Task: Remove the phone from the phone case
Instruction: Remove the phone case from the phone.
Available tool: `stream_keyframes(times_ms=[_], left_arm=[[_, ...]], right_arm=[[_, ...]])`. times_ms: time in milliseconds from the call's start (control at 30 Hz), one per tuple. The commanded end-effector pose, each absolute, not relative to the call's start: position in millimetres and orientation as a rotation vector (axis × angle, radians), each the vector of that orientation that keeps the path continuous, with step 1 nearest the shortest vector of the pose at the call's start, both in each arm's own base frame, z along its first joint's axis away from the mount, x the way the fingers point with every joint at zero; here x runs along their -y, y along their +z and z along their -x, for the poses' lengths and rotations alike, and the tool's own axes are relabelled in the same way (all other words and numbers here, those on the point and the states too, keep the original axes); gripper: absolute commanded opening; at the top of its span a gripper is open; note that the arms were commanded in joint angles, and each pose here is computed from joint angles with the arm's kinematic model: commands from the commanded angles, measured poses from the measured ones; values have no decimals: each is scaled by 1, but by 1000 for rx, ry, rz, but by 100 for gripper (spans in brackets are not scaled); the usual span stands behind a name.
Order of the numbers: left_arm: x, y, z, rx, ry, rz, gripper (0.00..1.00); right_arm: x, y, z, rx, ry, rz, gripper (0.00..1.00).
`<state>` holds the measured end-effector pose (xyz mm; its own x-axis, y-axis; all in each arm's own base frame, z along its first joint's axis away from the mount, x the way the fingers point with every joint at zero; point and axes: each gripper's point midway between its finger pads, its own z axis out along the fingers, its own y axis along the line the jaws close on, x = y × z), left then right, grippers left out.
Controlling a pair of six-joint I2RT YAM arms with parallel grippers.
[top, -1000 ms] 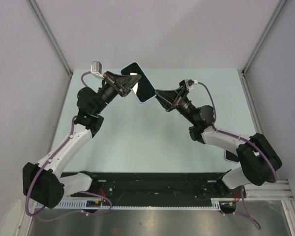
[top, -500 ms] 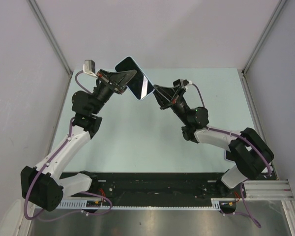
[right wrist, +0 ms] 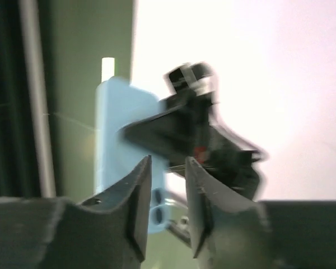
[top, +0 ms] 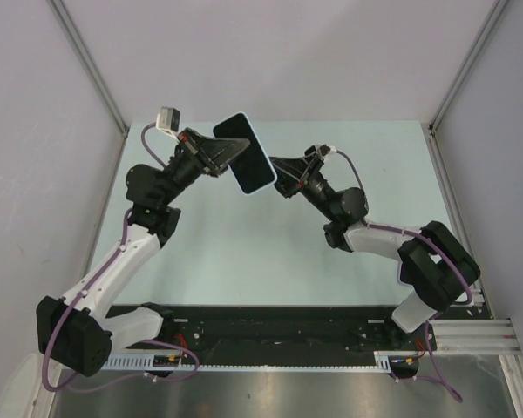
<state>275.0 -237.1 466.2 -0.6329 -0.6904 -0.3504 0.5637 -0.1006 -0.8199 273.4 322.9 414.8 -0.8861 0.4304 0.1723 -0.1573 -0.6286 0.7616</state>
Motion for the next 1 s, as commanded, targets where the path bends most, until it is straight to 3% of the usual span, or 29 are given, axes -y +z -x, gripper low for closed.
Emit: stream_keyframes(times_ms=[0,33,67,167,233,300,400,600,833,967], left_arm=[[243,477,-210,-1345,-1912,-151,0],[244,475,-206,-1365,-1891,-176,0],[246,466,-203,-1418,-1860,-214,0],[251,443,-202,-1543,-1780,-292,0],[254,431,-202,-1605,-1742,-334,0],[260,401,-213,-1758,-1578,-363,0],[279,385,-199,-1840,-1574,-486,0],[301,377,-189,-1835,-1673,-584,0],[303,378,-185,-1801,-1733,-581,0],[304,376,-185,-1804,-1744,-572,0]], right_arm=[[-309,376,-270,-1269,2309,-287,46],[-308,367,-270,-1319,2221,-228,55],[-303,357,-279,-1408,2131,-258,58],[-295,334,-288,-1550,1895,-232,66],[-281,352,-283,-1539,1778,-178,69],[-266,337,-283,-1659,1550,-129,75],[-247,345,-284,-1661,1476,-122,79],[-254,393,-253,-1508,1705,68,81],[-274,400,-240,-1497,1803,160,80],[-279,408,-235,-1467,1882,164,63]])
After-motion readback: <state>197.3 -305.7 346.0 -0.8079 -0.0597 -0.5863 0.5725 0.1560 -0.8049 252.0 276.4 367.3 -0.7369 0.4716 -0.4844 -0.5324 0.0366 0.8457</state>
